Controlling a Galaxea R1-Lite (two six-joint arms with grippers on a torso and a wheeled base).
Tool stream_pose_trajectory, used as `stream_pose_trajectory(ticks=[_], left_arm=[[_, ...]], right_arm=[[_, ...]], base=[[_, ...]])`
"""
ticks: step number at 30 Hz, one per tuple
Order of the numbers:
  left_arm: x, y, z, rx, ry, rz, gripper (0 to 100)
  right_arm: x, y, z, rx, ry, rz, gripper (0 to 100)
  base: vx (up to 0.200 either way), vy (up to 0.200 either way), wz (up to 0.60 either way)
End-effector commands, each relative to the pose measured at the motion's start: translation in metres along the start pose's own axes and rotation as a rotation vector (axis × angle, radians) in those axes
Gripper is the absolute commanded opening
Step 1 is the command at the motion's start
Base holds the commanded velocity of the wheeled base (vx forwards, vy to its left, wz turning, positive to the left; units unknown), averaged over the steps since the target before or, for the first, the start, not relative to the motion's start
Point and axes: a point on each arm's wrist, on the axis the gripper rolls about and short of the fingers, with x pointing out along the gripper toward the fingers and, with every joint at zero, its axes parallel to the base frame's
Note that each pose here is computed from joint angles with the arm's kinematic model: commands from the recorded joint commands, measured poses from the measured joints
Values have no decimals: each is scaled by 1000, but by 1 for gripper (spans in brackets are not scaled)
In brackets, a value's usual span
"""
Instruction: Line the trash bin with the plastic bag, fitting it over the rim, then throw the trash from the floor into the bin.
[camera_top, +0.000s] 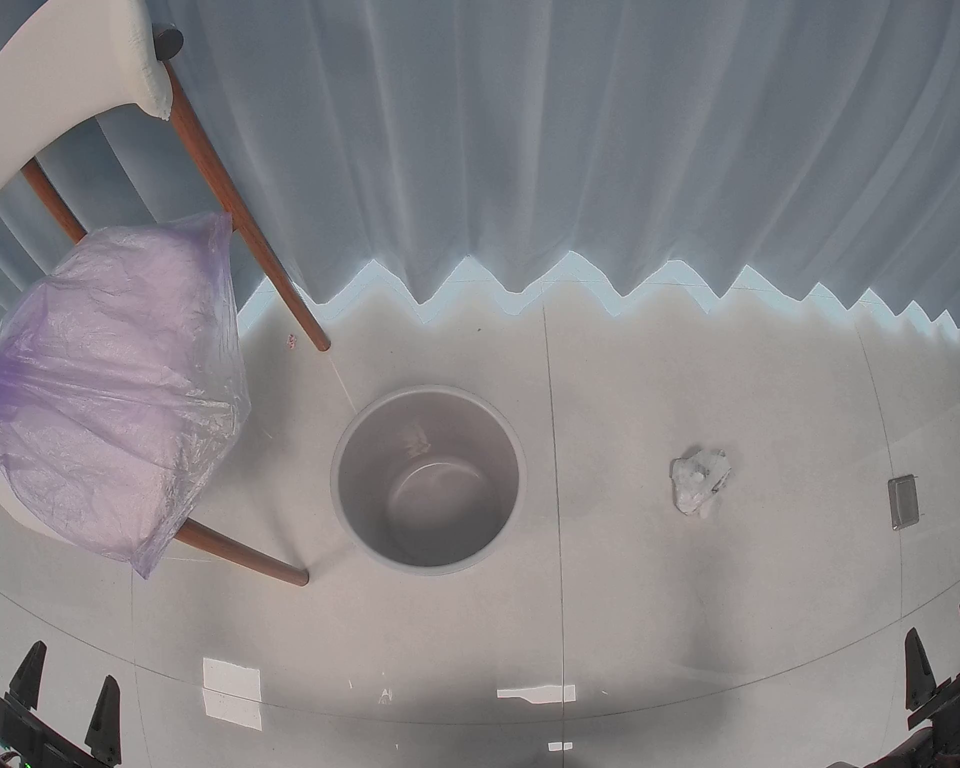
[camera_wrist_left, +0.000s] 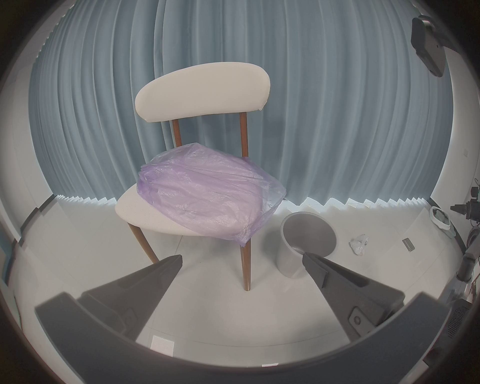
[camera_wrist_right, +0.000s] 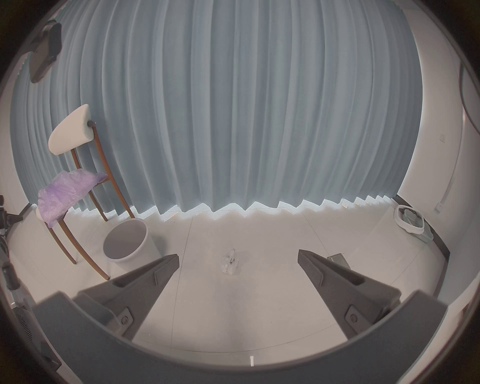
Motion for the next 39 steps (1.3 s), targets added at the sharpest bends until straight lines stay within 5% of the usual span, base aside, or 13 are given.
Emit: stream_pose_trajectory(ticks=[1, 34, 39], left_arm=[[0, 0, -5, 1, 1, 1, 100], [0, 0, -4, 12, -10, 1, 100], [-2, -1, 14, 48, -190, -18, 100]], right_arm=[[0, 0, -5, 0, 1, 0, 100], [0, 0, -5, 0, 1, 2, 100], [0, 0, -5, -1, 1, 2, 100]], base=[[0, 0, 0], [0, 0, 0], [0, 0, 0]])
